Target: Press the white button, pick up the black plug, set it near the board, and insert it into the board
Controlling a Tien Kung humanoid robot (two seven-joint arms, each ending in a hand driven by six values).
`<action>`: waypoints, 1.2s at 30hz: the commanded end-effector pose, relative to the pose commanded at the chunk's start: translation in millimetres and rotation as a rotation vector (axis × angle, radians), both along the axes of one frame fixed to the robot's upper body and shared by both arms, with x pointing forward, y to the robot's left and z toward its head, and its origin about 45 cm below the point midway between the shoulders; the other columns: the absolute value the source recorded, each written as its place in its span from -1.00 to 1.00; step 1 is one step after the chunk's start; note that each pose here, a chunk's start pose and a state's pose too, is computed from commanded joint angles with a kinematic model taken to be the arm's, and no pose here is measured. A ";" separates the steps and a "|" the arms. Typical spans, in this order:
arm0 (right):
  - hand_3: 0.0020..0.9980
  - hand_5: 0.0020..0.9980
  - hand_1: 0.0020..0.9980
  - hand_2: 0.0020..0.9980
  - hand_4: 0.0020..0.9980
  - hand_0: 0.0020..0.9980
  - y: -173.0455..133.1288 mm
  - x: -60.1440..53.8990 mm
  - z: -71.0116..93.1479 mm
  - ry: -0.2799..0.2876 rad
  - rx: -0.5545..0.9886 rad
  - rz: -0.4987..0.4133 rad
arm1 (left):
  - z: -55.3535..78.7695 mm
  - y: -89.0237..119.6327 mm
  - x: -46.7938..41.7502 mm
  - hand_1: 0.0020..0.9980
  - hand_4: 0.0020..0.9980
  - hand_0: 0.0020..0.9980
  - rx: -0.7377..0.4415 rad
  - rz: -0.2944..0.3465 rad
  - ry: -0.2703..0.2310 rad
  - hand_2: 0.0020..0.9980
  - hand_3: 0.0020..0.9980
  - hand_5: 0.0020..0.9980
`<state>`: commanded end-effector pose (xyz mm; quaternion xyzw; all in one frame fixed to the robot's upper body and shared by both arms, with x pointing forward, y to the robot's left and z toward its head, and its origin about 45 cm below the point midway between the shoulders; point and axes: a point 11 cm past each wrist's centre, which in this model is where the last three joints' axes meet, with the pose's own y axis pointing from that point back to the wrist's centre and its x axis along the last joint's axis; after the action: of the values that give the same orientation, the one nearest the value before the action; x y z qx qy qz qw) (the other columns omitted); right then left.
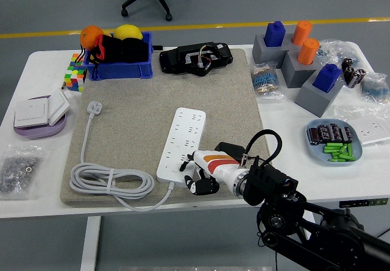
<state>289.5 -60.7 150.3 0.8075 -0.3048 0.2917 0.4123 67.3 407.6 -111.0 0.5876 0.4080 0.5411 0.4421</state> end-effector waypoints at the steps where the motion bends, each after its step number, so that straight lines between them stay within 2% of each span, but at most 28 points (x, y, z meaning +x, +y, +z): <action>1: 0.30 -0.46 -1.00 -0.76 0.03 -1.00 0.2 0.0 -0.4 0.000 0.000 0.001 | 0.1 0.2 0.1 0.26 0.16 0.25 0.000 0.000 0.000 0.28 0.38 -0.25; 21: 0.29 -0.45 -1.00 -0.76 0.06 -1.00 21.5 -6.9 13.7 -0.042 0.022 0.071 | 0.5 1.1 0.8 0.26 0.16 0.25 0.003 -0.012 0.004 0.28 0.38 -0.24; 30: 0.29 -0.44 -1.00 -0.76 0.07 -1.00 22.6 -3.5 5.9 -0.047 -0.015 0.081 | 0.9 1.5 2.4 0.26 0.16 0.25 0.003 -0.011 0.001 0.28 0.38 -0.24; 36: 0.28 -0.44 -1.00 -0.76 0.07 -1.00 25.7 1.2 9.6 -0.066 -0.013 0.079 | 0.9 1.7 2.2 0.26 0.16 0.25 0.004 -0.013 0.002 0.28 0.39 -0.24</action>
<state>290.7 -35.0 159.9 0.8061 -0.2843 0.3362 0.3953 69.5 409.3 -110.1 0.5917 0.4036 0.5382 0.4442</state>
